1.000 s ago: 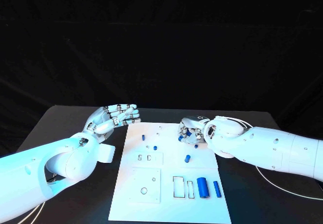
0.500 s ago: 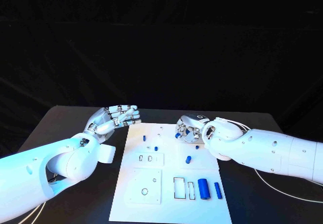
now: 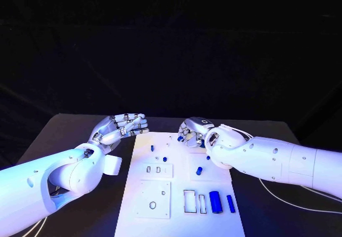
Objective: Assemble the parts on the task board
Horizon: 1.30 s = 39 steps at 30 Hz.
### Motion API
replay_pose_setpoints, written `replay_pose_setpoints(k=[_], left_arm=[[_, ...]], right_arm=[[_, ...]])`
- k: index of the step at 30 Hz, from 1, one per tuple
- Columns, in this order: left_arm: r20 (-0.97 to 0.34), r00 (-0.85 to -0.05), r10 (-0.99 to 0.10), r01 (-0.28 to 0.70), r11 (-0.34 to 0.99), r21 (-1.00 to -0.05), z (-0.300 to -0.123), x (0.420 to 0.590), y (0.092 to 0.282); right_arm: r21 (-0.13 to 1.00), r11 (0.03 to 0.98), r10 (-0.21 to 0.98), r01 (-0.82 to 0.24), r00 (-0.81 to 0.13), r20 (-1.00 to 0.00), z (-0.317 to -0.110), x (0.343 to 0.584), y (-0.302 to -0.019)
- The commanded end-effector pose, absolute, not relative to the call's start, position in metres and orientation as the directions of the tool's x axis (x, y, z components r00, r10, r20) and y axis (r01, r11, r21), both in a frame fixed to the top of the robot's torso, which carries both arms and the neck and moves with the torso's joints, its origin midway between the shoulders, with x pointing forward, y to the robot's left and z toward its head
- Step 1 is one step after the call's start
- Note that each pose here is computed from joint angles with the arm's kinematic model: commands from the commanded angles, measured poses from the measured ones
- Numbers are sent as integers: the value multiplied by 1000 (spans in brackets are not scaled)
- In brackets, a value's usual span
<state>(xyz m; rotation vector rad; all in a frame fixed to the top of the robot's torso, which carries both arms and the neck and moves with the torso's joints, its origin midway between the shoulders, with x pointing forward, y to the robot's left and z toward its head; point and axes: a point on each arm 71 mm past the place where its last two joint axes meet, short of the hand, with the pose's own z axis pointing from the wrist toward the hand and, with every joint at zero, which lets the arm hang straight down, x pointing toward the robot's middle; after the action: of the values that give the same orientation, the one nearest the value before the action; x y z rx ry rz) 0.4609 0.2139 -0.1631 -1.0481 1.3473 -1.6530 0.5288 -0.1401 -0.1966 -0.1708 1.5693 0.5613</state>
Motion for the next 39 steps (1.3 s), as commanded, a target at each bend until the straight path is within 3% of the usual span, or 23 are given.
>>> replay_pose_setpoints(k=[1,39], left_arm=[[146,-407,-902,50,-182,-982,-162,461,211],[144,-416,-898,56,-183,-982,-157,463,207]], right_arm=[[256,868,254,-425,-61,-965,-195,532,-137],[259,865,258,-430,-61,-964,-203,540,-109]])
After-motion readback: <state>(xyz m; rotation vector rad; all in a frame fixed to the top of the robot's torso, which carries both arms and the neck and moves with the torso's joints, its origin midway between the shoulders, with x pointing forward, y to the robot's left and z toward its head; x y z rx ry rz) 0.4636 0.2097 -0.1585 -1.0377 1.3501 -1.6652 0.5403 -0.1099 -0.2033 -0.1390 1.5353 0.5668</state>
